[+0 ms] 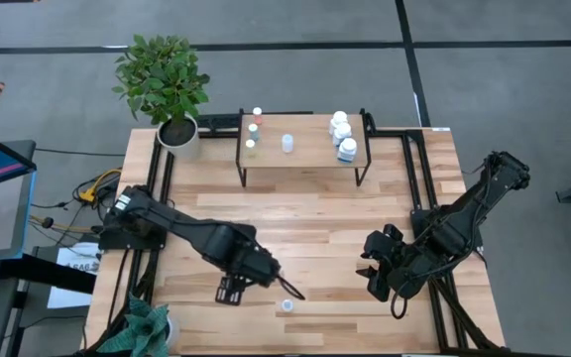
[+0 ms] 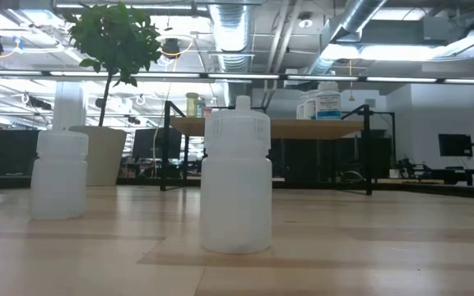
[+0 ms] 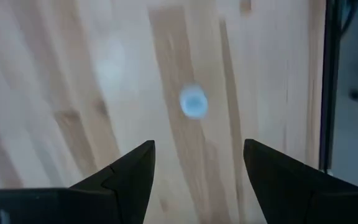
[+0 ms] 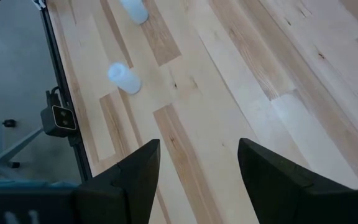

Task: Pick and place medicine bottles onto shelf by color
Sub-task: Put the left transparent pill bottle on the shelf

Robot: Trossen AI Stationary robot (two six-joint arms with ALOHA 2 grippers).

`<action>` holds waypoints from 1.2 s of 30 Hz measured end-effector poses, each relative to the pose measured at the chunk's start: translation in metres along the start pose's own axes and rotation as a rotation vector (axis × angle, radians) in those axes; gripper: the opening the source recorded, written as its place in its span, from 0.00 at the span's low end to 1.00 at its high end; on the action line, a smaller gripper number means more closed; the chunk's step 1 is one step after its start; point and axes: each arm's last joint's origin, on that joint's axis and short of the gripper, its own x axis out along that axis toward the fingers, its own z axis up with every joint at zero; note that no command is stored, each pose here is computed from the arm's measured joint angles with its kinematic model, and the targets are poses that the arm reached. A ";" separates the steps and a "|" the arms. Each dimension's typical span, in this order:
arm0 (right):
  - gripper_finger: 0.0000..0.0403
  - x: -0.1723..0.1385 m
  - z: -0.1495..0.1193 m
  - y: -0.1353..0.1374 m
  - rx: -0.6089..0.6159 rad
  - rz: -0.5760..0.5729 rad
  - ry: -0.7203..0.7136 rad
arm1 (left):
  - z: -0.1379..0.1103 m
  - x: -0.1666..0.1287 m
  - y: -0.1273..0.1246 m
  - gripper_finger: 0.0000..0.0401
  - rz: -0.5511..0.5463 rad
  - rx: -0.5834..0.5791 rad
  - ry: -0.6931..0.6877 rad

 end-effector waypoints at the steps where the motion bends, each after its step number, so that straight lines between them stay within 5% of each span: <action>1: 0.59 0.000 0.000 0.000 0.000 0.000 0.000 | -0.001 0.007 0.000 0.58 -0.014 -0.001 0.032; 9: 0.59 0.000 0.000 0.000 -0.002 0.000 0.001 | -0.043 0.018 0.004 0.58 -0.003 -0.046 0.138; 14: 0.59 0.000 0.000 0.000 -0.002 -0.001 0.001 | -0.074 0.016 0.009 0.58 0.072 -0.160 0.046; 18: 0.59 0.000 0.000 0.000 -0.002 -0.001 0.001 | -0.085 0.033 -0.001 0.58 0.034 -0.097 -0.017; 24: 0.59 0.000 0.000 0.000 -0.001 -0.001 0.001 | -0.086 0.048 -0.020 0.58 0.041 0.087 -0.063; 30: 0.59 0.000 0.000 0.000 -0.001 -0.001 0.000 | -0.078 0.054 -0.023 0.58 0.056 0.093 -0.173; 36: 0.59 0.000 0.000 0.000 -0.001 -0.001 0.000 | -0.063 0.083 -0.027 0.58 0.056 0.117 -0.141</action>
